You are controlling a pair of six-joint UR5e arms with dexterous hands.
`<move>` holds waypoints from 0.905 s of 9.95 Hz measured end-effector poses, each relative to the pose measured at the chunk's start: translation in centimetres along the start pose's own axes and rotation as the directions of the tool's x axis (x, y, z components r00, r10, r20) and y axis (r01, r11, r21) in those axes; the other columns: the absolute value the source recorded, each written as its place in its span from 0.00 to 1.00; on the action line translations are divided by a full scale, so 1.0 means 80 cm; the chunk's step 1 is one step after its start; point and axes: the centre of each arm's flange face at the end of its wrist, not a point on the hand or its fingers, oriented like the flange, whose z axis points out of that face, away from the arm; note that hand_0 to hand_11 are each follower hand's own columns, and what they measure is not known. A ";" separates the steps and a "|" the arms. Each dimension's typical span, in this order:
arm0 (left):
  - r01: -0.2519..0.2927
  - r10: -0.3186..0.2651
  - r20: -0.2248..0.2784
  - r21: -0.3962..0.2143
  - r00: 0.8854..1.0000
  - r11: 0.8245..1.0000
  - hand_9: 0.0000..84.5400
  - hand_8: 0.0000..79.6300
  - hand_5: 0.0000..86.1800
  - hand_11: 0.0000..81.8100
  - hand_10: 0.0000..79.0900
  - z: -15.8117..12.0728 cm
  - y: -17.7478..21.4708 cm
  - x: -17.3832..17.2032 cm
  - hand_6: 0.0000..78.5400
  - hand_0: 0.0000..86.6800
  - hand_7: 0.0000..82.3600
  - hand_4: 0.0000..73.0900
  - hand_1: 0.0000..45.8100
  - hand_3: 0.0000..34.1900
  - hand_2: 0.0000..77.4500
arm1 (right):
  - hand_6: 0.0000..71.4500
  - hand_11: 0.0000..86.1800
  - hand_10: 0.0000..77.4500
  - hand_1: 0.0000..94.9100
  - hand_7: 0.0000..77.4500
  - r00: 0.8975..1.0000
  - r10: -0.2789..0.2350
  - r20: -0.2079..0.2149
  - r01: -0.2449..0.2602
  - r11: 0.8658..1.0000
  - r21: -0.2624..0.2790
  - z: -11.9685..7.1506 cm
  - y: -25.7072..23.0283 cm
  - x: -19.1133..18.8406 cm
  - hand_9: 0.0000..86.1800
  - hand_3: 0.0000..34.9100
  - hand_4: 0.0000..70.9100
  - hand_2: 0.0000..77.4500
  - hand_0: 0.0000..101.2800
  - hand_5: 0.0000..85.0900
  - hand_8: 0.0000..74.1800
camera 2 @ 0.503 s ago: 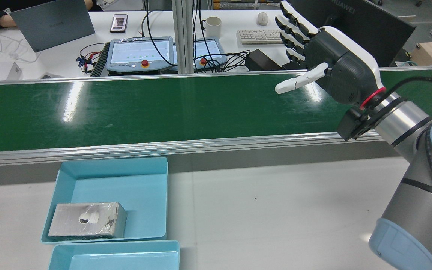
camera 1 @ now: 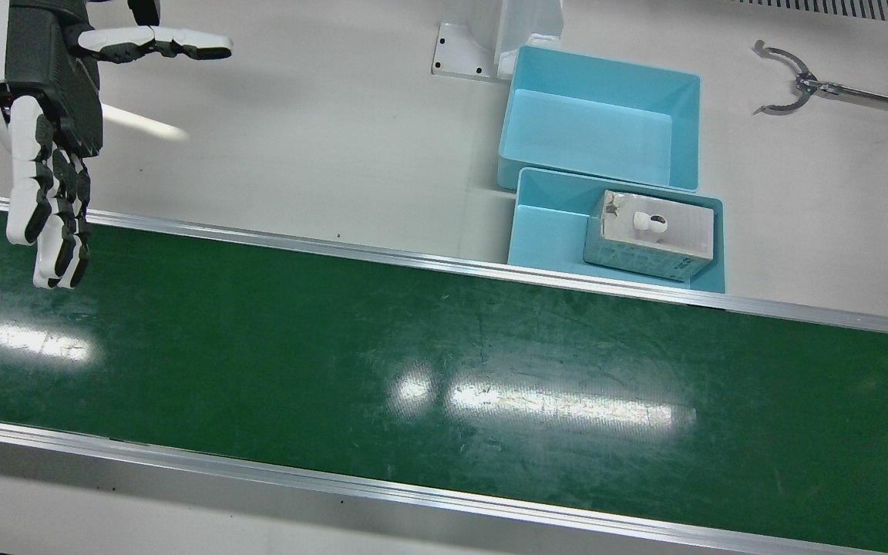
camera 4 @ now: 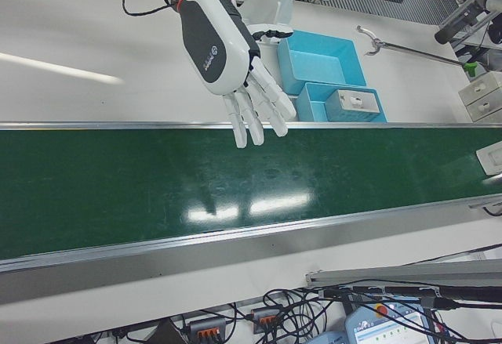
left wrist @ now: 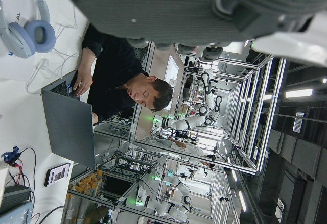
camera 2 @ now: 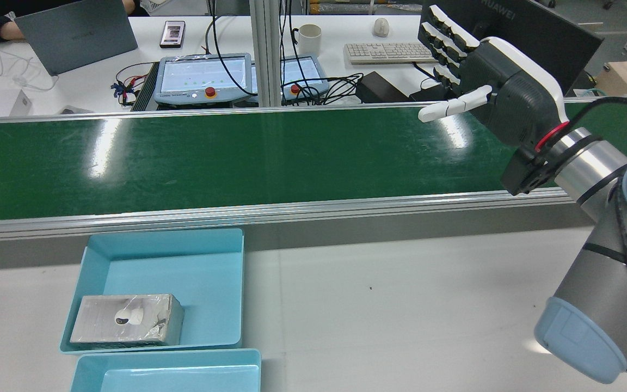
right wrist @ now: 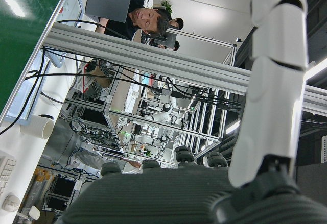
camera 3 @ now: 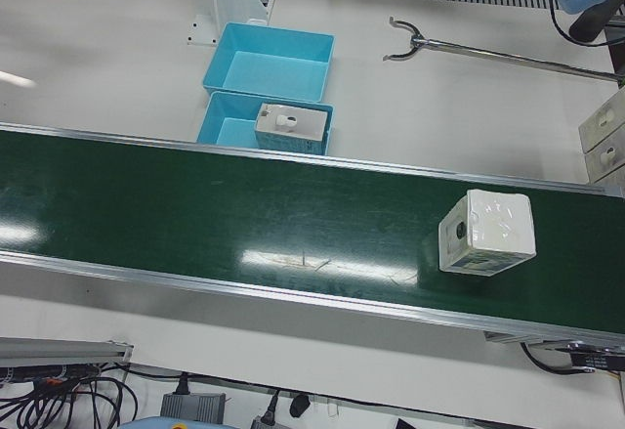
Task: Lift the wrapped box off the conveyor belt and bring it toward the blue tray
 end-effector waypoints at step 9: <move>0.000 0.000 0.000 0.000 1.000 1.000 0.00 0.00 0.01 0.00 0.00 0.000 0.000 0.000 0.00 0.00 0.01 0.00 0.00 0.00 0.01 | 0.00 0.02 0.00 0.11 0.00 1.000 -0.001 -0.029 0.002 1.000 0.014 0.049 -0.058 -0.009 0.01 0.59 0.00 0.02 0.45 0.01 0.00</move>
